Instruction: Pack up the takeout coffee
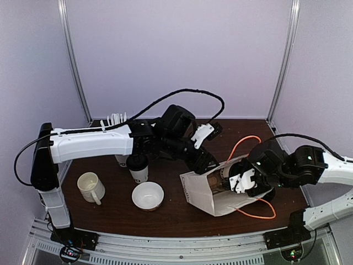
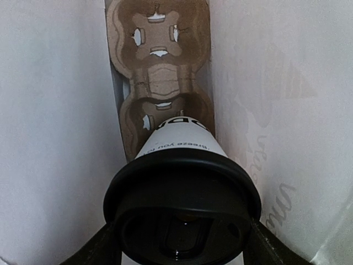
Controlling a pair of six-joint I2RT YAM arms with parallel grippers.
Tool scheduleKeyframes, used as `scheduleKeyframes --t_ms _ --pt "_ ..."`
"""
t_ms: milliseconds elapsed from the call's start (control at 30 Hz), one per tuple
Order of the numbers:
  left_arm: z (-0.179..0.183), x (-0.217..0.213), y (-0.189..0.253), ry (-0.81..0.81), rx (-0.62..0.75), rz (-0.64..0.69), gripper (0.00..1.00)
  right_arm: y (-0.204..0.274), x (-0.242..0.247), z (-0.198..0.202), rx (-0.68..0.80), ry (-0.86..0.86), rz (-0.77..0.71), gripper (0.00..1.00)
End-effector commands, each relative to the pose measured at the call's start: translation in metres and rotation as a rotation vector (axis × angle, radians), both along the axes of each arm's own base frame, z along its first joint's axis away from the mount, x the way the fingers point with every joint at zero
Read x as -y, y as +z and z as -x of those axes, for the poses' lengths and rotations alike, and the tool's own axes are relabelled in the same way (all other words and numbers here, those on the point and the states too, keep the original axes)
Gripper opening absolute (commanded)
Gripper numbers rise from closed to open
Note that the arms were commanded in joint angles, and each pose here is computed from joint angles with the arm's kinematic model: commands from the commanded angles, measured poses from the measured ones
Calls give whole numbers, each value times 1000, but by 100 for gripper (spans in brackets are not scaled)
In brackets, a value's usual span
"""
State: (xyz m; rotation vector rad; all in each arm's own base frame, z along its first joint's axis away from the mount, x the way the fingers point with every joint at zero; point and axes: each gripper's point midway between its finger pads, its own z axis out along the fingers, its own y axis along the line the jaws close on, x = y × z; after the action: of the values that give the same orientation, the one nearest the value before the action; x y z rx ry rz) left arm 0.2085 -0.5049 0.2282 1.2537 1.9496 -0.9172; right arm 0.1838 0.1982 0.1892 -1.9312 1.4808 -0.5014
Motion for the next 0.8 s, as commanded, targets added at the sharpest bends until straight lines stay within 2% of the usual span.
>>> scheduleKeyframes --t_ms 0,600,767 --pt "6 8 16 -28 14 66 67 0 -3 -9 52 -25 2 60" --pt "10 5 19 -46 19 87 67 -29 -17 -16 32 -20 58 60" --pt "1 -5 32 -6 78 76 68 -34 -21 -13 -21 -11 79 60"
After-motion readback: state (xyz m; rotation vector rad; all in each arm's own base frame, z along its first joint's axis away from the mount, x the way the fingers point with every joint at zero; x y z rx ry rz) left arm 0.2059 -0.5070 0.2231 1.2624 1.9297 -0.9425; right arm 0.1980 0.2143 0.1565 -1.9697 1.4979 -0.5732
